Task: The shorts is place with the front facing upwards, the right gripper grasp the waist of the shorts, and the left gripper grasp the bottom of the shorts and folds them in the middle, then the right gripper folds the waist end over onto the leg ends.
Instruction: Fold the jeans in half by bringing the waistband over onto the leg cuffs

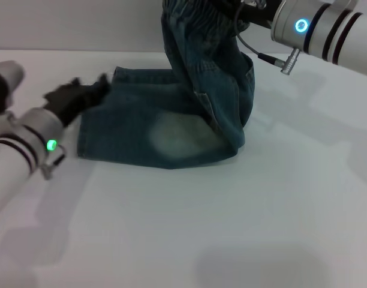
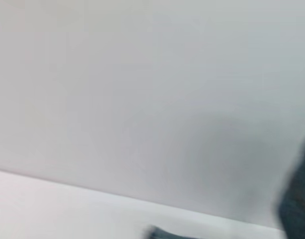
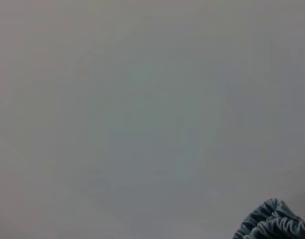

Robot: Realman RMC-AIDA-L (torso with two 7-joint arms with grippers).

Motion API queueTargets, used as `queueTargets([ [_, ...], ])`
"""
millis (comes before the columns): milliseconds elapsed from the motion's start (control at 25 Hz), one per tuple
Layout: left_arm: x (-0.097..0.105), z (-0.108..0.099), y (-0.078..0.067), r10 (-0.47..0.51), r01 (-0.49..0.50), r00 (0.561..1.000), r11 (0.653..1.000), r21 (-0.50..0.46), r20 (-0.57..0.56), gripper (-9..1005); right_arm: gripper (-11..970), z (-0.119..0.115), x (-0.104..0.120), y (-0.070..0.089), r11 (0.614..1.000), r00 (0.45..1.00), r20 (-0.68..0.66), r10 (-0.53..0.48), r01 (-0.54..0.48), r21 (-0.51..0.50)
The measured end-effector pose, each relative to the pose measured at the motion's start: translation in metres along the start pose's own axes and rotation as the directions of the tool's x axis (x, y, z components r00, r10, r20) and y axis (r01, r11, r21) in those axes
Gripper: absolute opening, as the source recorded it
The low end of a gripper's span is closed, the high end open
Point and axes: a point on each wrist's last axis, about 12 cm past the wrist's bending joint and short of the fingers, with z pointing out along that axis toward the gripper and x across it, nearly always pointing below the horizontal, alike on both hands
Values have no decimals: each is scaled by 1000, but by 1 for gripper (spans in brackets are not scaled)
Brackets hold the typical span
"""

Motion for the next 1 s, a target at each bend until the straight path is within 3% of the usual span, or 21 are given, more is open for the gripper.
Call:
queueTargets([
  [120,-1,-2,25,7,-3,999,996,-84,43,611,118,3,1,2,1000,1000,-12,-9,9,1],
  [320,-1,-4,43,0,11,997,989,-147,79,610,131,11,7,7,999,998,-48,-32,32,-4],
  [480,-1,-5,45,5,11,995,987,-159,97,609,142,19,21,12,999,991,-121,-53,52,-12],
  [760,-2,-2,43,4,13,993,988,-155,114,608,161,23,30,8,998,986,-156,-53,58,25],
  [1000,1,1,30,18,-6,994,993,-116,104,607,177,24,27,7,998,990,-137,-42,48,42],
])
